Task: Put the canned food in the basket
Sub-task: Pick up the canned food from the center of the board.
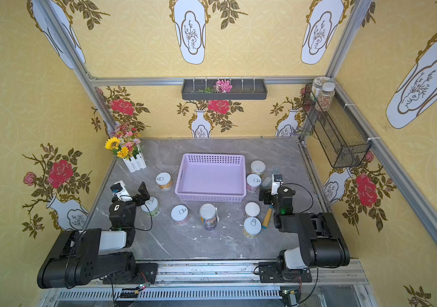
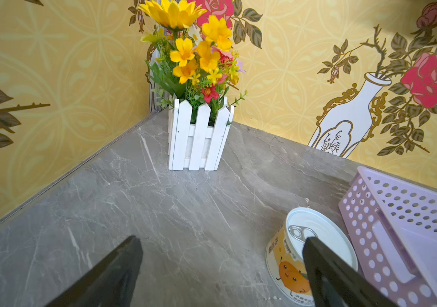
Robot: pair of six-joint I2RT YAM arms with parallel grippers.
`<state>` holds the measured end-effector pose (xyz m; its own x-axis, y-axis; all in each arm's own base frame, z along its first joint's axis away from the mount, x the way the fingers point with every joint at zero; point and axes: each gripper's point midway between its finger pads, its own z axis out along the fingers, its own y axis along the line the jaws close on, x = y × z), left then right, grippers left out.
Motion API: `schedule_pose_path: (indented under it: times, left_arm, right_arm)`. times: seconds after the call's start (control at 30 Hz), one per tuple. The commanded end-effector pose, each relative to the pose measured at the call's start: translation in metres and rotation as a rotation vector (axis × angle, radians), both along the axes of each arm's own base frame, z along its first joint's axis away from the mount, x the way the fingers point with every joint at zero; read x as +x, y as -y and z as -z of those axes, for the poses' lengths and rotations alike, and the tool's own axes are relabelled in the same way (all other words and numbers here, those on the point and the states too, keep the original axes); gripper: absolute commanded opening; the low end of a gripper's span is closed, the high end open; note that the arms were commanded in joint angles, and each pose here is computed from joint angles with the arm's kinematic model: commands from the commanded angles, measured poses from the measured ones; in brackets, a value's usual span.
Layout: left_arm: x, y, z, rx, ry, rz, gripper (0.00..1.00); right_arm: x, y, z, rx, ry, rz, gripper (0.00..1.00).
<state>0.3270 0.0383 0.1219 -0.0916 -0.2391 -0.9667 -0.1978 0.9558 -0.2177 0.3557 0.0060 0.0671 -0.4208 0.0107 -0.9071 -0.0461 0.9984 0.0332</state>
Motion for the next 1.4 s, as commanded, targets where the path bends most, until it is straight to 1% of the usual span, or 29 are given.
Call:
schedule_pose_path:
  times: [0.0, 0.53, 0.63, 0.7, 0.83, 0.93, 1.03, 1.1, 1.23, 1.37]
  left_arm:
    - [0.000, 0.001, -0.002, 0.005, 0.012, 0.005, 1.00]
    - [0.001, 0.004, -0.002, 0.015, 0.006, 0.026, 1.00]
    - [-0.002, 0.005, -0.005, 0.026, 0.020, -0.004, 1.00]
    - [-0.006, 0.001, -0.013, 0.051, 0.044, -0.054, 1.00]
    - [-0.015, 0.000, -0.026, 0.053, 0.070, -0.078, 1.00]
    - [-0.015, -0.002, -0.034, 0.033, 0.050, -0.094, 1.00]
    - [-0.018, -0.005, -0.045, 0.005, 0.050, -0.115, 1.00]
    - [-0.017, -0.006, -0.049, -0.026, 0.018, -0.130, 1.00]
    - [-0.012, -0.006, -0.050, -0.096, -0.076, -0.145, 1.00]
    - [-0.008, -0.001, -0.062, -0.206, -0.093, -0.142, 1.00]
  right_arm:
    - [0.003, 0.001, -0.008, -0.004, 0.039, 0.005, 0.97]
    - [0.004, 0.004, -0.008, 0.011, 0.036, 0.013, 0.97]
    - [0.003, 0.004, -0.010, 0.010, 0.042, 0.015, 0.97]
    - [0.003, 0.005, -0.013, 0.013, 0.049, 0.023, 0.97]
    - [0.002, 0.006, -0.026, 0.013, 0.048, 0.031, 0.97]
    - [-0.002, 0.010, -0.040, 0.009, 0.060, 0.051, 0.97]
    - [-0.005, 0.012, -0.053, 0.010, 0.044, 0.069, 0.97]
    - [-0.008, 0.013, -0.061, 0.019, 0.027, 0.079, 0.97]
    - [-0.015, 0.013, -0.072, 0.088, -0.062, 0.117, 0.97]
    - [-0.022, 0.002, -0.083, 0.185, -0.124, 0.107, 0.97]
